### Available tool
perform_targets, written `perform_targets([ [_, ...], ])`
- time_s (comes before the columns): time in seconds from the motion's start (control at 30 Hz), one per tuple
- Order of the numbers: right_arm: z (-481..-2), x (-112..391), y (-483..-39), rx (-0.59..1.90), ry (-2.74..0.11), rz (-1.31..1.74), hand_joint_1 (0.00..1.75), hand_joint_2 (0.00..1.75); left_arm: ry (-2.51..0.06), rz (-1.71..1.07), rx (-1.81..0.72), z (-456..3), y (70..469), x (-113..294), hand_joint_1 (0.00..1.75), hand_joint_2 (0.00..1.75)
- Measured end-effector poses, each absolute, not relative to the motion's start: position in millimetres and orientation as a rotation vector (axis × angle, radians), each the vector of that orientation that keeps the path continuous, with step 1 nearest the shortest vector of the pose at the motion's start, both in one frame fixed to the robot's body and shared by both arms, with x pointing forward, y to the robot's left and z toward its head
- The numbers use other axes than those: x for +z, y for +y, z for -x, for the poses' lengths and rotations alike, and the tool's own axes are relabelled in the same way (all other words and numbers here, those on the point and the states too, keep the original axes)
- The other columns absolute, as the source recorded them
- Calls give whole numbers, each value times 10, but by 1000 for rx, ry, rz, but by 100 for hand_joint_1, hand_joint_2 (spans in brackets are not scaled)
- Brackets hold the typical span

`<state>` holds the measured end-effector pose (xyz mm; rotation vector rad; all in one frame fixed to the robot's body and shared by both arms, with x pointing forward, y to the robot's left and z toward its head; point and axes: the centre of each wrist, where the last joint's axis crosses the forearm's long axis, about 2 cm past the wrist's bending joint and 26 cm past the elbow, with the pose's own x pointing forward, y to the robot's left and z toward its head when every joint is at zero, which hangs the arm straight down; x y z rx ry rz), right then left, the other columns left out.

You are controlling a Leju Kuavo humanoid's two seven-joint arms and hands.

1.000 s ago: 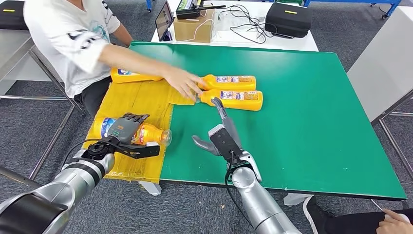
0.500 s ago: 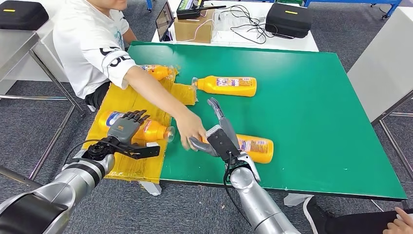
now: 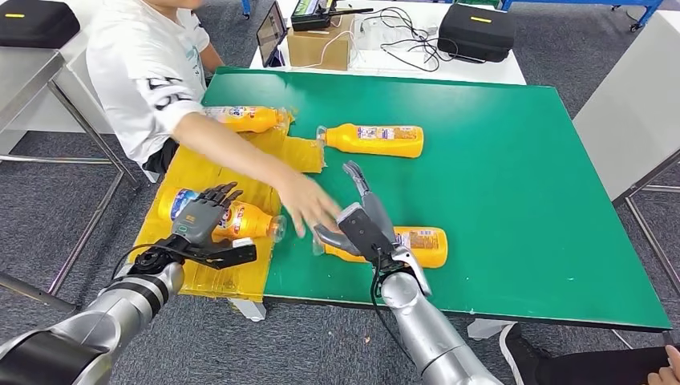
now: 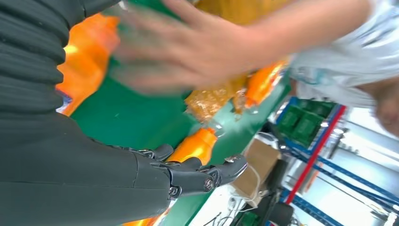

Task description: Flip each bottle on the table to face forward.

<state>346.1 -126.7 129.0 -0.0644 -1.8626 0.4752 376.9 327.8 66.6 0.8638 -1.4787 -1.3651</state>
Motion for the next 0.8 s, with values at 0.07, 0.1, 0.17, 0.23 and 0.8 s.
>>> perform_targets([
  [0.07,-3476,1265,-1293,525,-1836,124,0,175,-1496,-849,-1330,-3735,3282,631,0,175],
  [0.1,-3480,1247,-1309,545,-1823,148,0,175,-1503,-845,-1313,-3717,3285,615,0,175],
  [0.17,-3483,1210,-1340,572,-1803,174,0,175,-1511,-840,-1287,-3694,3288,592,0,175],
  [0.23,-3484,1181,-1365,586,-1789,186,0,175,-1515,-837,-1272,-3683,3288,582,0,175],
  [0.8,-3560,807,-2081,975,-1456,606,0,175,-1852,-111,-284,-3494,2915,570,0,175],
])
